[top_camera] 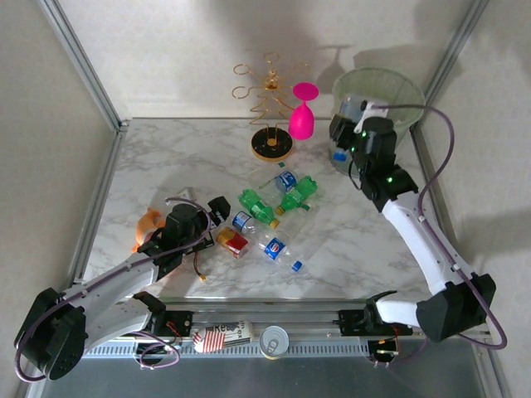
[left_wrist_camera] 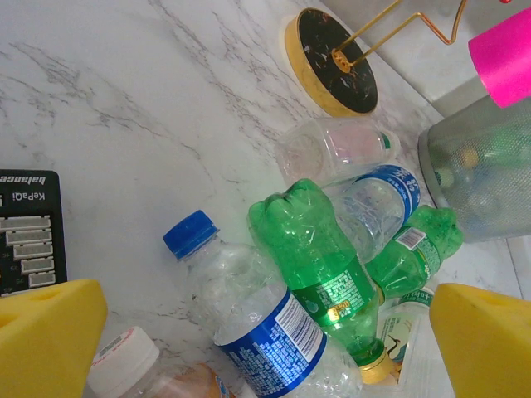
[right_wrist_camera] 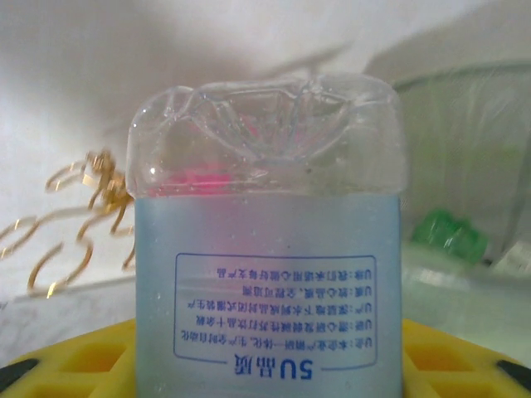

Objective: Put the plastic bottles in the bin

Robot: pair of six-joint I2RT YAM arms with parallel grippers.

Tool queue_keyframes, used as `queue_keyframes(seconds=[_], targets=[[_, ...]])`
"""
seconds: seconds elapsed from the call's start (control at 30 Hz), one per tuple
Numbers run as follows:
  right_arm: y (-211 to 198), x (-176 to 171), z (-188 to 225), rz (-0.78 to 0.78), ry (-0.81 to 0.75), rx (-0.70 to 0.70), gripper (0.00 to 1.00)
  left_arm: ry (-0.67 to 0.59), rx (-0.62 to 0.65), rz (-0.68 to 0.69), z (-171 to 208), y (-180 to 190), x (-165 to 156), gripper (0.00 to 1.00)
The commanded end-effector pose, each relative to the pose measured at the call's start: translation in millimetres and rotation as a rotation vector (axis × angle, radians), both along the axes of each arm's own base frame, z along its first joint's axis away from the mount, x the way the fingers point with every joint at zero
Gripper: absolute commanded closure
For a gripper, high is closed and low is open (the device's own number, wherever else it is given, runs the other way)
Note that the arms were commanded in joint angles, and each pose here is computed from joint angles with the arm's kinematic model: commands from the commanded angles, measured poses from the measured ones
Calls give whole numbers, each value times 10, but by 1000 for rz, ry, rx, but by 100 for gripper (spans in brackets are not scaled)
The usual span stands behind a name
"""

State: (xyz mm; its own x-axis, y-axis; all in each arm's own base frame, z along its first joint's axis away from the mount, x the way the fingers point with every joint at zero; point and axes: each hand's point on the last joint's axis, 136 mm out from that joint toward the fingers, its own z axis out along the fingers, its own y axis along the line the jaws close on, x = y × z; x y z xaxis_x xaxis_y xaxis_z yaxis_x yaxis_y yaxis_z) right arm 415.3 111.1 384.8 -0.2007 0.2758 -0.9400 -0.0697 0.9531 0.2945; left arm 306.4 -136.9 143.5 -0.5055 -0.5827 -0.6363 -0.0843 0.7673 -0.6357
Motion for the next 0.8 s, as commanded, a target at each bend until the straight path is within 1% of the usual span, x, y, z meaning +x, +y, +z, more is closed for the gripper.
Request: queue_keyframes(seconds=[0.0,0.07,0.2,0.4,0.6,0.77], targets=[[-161,194,469,-30,-124,-1,52,-22,-13,23,57,54,-16,0],[-322,340,580,-77,-149,6,52,-26,-12,30,68,77,-30,0],[-546,601,661,-150,-178,16,52,-29,-12,40,64,112,-58,0],[-799,1000,695,-264,-193,-10,53,-26,-6,43,61,139,-92,0],[-945,1293,422,-365,-161,-87,53,-39,7,56,99,190,-110,0],[-965,1444,164,-382,-105,-127,53,-37,36,68,94,245,-134,1]])
